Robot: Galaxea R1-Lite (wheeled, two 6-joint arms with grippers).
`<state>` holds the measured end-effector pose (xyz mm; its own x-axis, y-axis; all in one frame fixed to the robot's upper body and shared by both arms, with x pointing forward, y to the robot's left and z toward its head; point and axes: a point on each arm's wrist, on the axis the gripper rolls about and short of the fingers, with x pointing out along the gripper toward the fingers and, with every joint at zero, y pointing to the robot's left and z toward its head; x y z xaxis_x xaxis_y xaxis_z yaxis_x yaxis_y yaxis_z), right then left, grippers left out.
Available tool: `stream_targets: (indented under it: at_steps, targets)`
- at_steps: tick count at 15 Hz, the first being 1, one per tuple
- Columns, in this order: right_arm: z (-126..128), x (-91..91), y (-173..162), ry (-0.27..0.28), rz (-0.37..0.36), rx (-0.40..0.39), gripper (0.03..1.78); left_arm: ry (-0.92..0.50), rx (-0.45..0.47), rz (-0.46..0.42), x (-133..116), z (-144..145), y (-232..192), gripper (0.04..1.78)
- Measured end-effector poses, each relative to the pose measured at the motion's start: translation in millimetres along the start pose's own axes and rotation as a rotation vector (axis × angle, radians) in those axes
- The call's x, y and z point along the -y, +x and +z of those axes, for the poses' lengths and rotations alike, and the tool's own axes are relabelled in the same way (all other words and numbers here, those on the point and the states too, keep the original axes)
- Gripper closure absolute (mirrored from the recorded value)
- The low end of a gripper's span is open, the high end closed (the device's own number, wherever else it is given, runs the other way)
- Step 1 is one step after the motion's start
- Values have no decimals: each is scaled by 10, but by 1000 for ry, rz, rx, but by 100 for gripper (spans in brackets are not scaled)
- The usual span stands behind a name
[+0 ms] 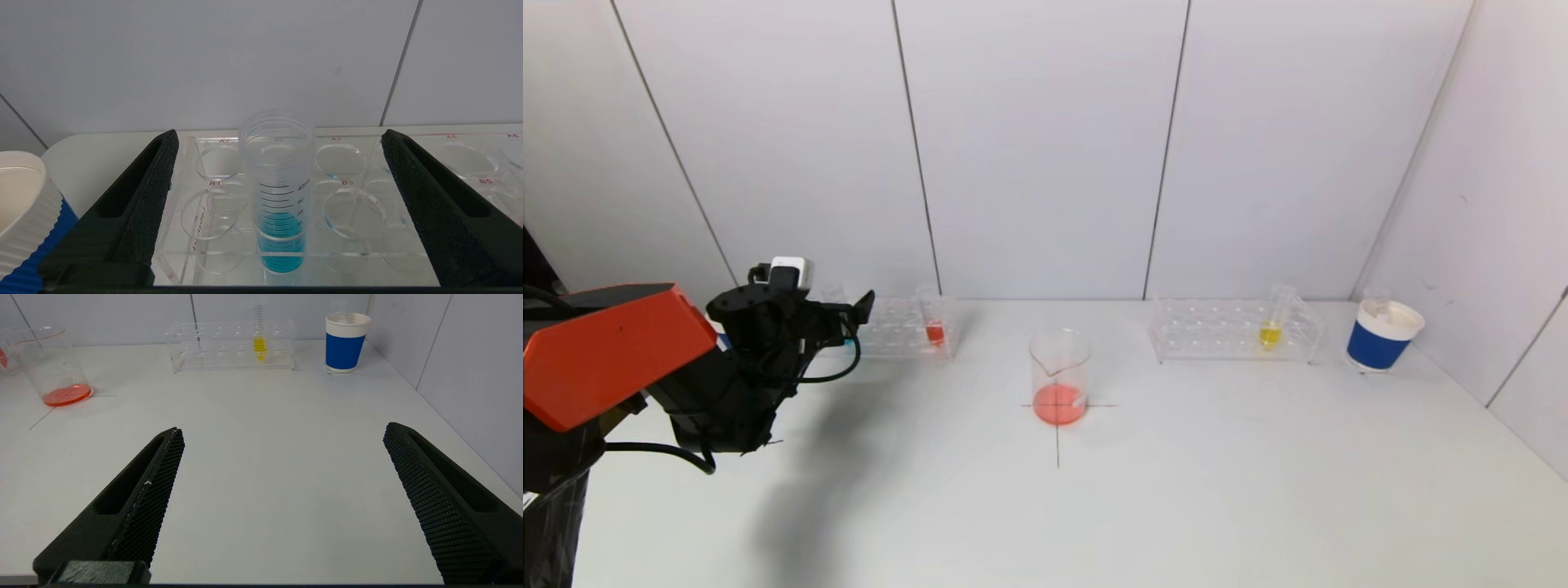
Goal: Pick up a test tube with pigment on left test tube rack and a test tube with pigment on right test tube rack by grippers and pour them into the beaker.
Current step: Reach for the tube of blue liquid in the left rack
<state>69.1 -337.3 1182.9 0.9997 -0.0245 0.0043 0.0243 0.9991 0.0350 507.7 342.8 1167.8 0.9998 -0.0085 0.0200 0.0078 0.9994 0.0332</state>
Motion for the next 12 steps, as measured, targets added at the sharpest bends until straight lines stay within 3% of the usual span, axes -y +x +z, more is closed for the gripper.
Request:
stream_targets:
  at_steps: [12]
  targets:
    - [0,0,0,0,0,0,4,0,-6,2,-7,-14,-1,9]
